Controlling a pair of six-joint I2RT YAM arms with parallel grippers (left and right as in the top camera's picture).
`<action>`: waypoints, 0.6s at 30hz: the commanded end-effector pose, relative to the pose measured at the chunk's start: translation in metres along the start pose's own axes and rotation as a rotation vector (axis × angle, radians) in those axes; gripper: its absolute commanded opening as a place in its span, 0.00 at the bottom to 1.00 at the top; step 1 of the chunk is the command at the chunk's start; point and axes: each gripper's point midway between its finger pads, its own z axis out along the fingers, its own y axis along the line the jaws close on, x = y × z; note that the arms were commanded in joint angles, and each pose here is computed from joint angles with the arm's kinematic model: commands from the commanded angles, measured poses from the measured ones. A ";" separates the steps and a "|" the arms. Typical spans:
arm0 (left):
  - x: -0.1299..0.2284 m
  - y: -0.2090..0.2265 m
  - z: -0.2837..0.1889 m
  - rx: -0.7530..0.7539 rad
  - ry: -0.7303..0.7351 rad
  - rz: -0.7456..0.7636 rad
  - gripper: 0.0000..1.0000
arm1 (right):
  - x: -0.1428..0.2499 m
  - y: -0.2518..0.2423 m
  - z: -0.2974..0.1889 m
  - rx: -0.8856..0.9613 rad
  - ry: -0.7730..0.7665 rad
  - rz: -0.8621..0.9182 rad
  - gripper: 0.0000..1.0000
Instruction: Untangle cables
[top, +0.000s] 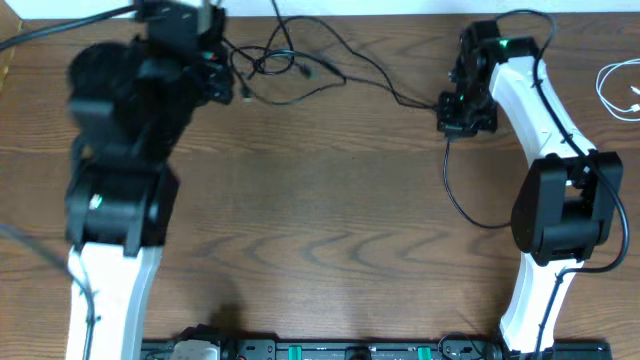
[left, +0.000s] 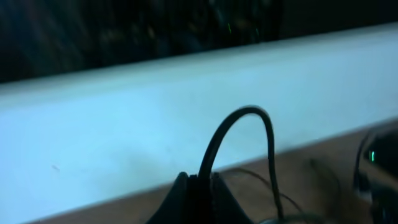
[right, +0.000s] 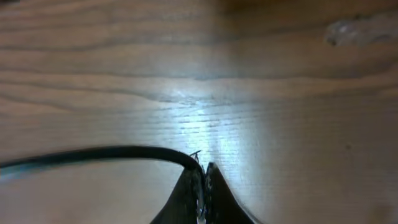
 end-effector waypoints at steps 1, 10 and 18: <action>-0.034 0.018 -0.030 -0.086 -0.114 0.007 0.07 | 0.015 -0.005 0.018 0.016 0.038 0.007 0.01; -0.102 0.082 -0.095 -0.462 -0.386 0.013 0.07 | 0.040 -0.024 0.061 0.031 0.098 0.060 0.01; -0.110 0.127 -0.119 -0.681 -0.448 -0.003 0.07 | 0.050 -0.036 0.074 0.032 0.120 0.096 0.01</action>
